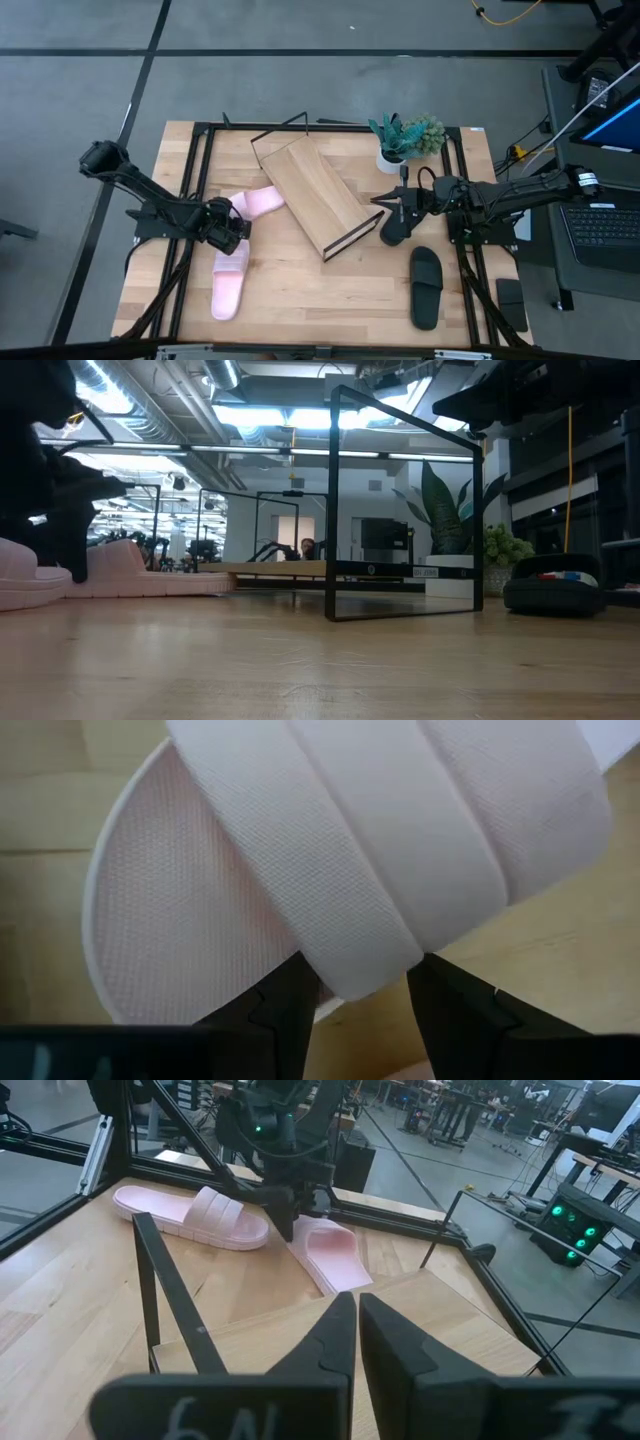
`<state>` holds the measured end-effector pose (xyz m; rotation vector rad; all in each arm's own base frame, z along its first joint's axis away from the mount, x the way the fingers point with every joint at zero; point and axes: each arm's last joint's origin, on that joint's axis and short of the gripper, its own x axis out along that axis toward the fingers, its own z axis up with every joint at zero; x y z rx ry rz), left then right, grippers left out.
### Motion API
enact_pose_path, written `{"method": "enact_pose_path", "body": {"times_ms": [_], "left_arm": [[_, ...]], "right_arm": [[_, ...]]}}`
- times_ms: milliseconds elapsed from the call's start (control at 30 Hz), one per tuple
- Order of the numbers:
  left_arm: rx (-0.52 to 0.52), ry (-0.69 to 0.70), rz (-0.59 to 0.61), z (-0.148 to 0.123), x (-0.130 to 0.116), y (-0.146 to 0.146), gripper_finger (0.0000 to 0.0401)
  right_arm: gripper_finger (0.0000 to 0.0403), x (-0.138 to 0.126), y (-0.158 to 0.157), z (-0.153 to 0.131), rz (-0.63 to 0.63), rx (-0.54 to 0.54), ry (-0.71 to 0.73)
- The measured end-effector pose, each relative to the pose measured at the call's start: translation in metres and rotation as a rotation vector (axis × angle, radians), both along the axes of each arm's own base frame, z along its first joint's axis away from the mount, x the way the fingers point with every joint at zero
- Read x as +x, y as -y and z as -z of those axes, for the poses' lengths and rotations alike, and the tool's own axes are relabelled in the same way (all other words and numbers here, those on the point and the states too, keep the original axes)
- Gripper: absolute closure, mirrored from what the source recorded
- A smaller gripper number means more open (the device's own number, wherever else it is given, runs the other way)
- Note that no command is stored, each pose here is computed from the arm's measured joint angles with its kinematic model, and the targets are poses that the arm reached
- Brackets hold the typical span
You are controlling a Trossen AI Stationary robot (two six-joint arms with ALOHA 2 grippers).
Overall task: Pick and place slides into the shelf
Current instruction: Put the top pink slide on the shelf
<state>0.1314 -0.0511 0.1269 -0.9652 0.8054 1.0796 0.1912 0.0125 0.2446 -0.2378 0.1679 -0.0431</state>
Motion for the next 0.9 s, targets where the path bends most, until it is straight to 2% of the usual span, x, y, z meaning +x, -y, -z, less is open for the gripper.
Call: {"method": "enact_pose_path", "body": {"times_ms": [233, 900], "left_arm": [[0.093, 0.088, 0.061, -0.008, 0.001, 0.007, 0.025], [0.174, 0.18, 0.088, 0.005, -0.007, 0.009, 0.025]], "right_arm": [[0.0382, 0.0, 0.0, -0.002, 0.0, 0.002, 0.016], [0.0382, 0.0, 0.0, -0.002, 0.0, 0.002, 0.021]]}}
